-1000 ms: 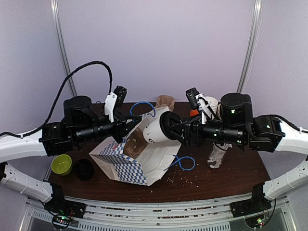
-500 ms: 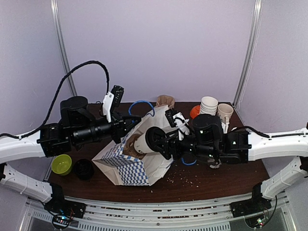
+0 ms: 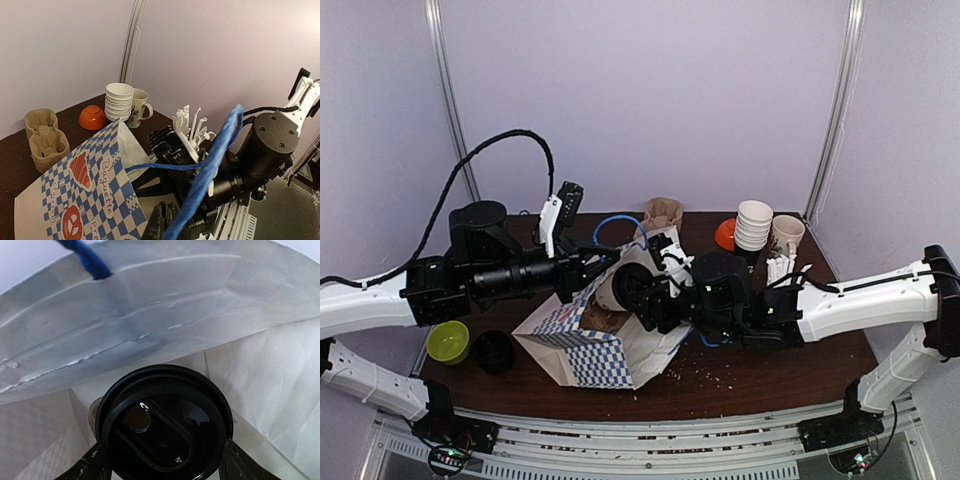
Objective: Pack the takeout coffee
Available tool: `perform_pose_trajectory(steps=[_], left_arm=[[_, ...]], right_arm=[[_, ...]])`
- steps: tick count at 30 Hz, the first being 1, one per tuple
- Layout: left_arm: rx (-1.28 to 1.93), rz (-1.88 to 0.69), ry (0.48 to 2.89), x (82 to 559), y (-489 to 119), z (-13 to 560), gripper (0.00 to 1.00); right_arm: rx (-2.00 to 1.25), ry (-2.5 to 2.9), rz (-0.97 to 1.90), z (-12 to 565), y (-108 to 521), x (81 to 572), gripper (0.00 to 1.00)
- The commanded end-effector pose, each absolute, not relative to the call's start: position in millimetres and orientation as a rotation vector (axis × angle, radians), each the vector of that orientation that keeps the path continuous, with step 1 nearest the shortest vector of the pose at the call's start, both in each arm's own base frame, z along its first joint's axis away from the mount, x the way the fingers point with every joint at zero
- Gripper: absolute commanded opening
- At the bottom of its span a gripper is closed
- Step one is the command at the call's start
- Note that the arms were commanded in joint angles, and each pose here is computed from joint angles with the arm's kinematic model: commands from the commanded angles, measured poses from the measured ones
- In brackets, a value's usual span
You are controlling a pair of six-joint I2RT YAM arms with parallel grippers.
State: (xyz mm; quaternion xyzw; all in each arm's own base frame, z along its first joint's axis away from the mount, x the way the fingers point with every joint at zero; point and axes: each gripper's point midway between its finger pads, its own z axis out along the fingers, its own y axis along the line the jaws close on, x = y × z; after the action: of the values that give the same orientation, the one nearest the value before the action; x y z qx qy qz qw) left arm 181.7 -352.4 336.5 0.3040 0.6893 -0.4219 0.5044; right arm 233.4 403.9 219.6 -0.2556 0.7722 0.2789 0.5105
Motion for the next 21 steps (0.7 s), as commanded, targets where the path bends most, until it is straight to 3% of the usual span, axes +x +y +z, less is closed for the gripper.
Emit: perform_pose_trajectory(steps=[1,21], left_arm=[[0.747,-1.073,1.638,175.2,-358.3,343.3,0.00],[0.808,-1.091,1.698,164.1,-355.9,334.0,0.00]], right_arm=[[-0.543,1.811,0.630,220.9,397.6,245.1,0.53],[-0.494,1.854,0.563,173.9,389.2,252.8,0.51]])
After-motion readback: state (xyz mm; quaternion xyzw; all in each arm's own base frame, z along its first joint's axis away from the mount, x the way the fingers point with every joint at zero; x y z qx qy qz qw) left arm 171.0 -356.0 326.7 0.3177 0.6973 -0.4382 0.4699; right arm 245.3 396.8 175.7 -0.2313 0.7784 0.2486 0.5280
